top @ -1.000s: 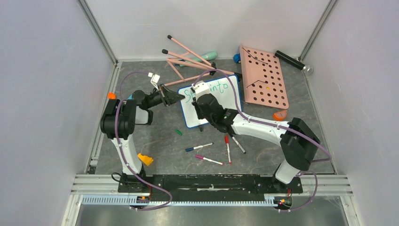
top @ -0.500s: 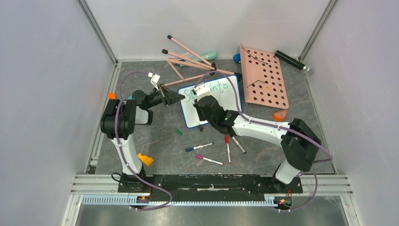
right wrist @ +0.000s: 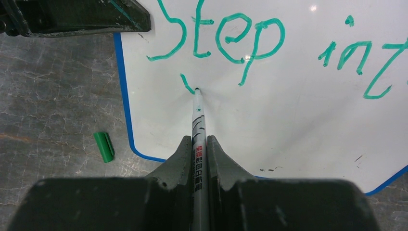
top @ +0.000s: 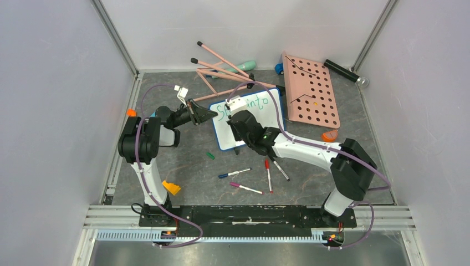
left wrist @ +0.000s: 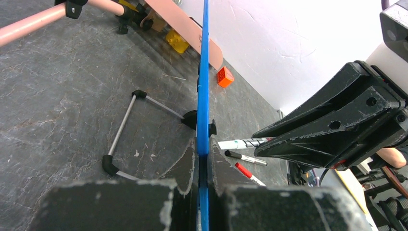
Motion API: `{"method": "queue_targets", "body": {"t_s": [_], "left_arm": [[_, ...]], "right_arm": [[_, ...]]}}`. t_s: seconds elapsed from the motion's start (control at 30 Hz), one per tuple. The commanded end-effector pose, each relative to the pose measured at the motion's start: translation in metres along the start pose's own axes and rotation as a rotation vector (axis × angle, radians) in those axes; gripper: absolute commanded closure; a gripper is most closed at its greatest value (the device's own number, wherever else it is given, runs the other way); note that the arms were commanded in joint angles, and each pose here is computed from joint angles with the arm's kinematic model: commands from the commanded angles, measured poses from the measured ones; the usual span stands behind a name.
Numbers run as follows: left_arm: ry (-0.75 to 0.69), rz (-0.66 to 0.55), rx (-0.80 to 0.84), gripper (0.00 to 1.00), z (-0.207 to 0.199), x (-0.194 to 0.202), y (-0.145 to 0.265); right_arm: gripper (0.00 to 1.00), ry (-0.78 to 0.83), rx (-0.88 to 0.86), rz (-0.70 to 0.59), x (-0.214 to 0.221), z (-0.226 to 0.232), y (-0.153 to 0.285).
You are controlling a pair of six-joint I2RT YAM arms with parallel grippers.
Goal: Write a sentence on the whiteboard
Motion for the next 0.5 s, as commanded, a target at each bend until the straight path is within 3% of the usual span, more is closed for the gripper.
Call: {"method": "queue_targets", "body": {"t_s": [0.0,0.47], "left_arm": [[-0.155,-0.023,0.039,0.98,-0.002,-0.015,-0.001],[-0.151,-0.023,0.038,0.98,-0.001,-0.015,-0.001]], "right_arm": [[1.0,-0.006,0.04,-0.055,-0.022,-0.002,-0.007],[1.0,-0.001,0.032,-0.033,-0.017,-0.006,-0.007]]}}
Point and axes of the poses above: each gripper's point midway between its finger pads, its own y axis back along the fingers, its own z axis along the line the jaws close on, x = y × z, the point moved 8 cm from there along y, back along the fingers, and after that the axes turned 6 degrees about -y, right-handed, at the moved point
